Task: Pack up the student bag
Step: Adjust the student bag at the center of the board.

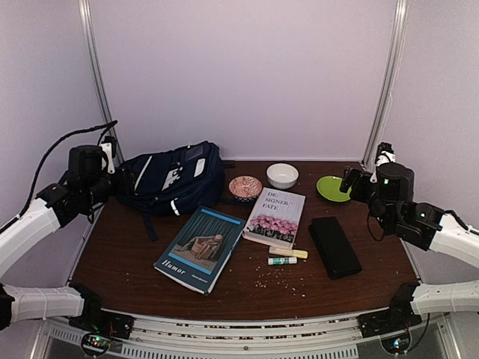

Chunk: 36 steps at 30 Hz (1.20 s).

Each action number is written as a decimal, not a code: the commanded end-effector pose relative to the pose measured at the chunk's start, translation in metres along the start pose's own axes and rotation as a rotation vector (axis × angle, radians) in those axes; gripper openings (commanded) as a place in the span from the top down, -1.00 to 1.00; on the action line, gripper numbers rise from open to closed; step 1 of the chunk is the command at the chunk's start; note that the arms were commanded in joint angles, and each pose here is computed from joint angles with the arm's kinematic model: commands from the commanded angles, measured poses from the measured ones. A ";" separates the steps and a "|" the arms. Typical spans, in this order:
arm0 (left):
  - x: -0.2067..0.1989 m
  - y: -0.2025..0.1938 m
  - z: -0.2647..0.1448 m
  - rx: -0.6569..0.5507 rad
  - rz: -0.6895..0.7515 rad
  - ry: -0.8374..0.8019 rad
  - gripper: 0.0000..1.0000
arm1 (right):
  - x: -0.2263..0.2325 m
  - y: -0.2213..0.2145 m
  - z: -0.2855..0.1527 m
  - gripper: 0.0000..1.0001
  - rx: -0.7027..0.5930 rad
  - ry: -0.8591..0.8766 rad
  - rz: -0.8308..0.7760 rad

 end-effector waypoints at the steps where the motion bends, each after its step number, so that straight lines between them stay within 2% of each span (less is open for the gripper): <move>1: 0.006 0.012 -0.005 -0.022 0.010 0.047 -0.96 | 0.002 0.005 -0.004 -0.99 -0.006 0.043 0.026; 4: 0.008 0.010 0.002 0.011 0.047 0.061 -0.96 | 0.008 0.008 -0.007 -1.00 0.017 0.081 -0.003; 7: 0.021 0.012 0.014 0.094 -0.025 0.091 -0.96 | 0.009 0.008 -0.009 -1.00 0.030 0.096 -0.010; 11: 0.033 0.028 0.030 0.139 -0.116 0.116 -0.96 | 0.011 0.005 -0.010 -0.99 0.048 0.118 -0.008; 16: 0.051 0.035 0.065 0.183 -0.321 0.118 -0.92 | 0.014 -0.001 -0.008 -0.98 0.069 0.147 0.006; 23: 0.102 0.013 0.125 0.265 -0.569 0.178 -0.81 | 0.021 -0.004 -0.008 -0.96 0.095 0.187 0.027; 29: 0.133 0.004 0.162 0.308 -0.606 0.274 -0.78 | 0.026 -0.008 -0.007 -0.96 0.120 0.215 0.048; 36: 0.146 -0.008 0.203 0.358 -0.645 0.271 -0.69 | 0.031 -0.005 -0.005 -0.95 0.119 0.232 0.054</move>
Point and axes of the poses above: each gripper's point midway between its finger pads, its own z axis out along the fingers, its own x axis along the line the jaws close on, y = z × x, the point moved 5 cm from there along -z, back along the fingers, and after that the axes turned 7 degrees about z, right-handed, at the moved point
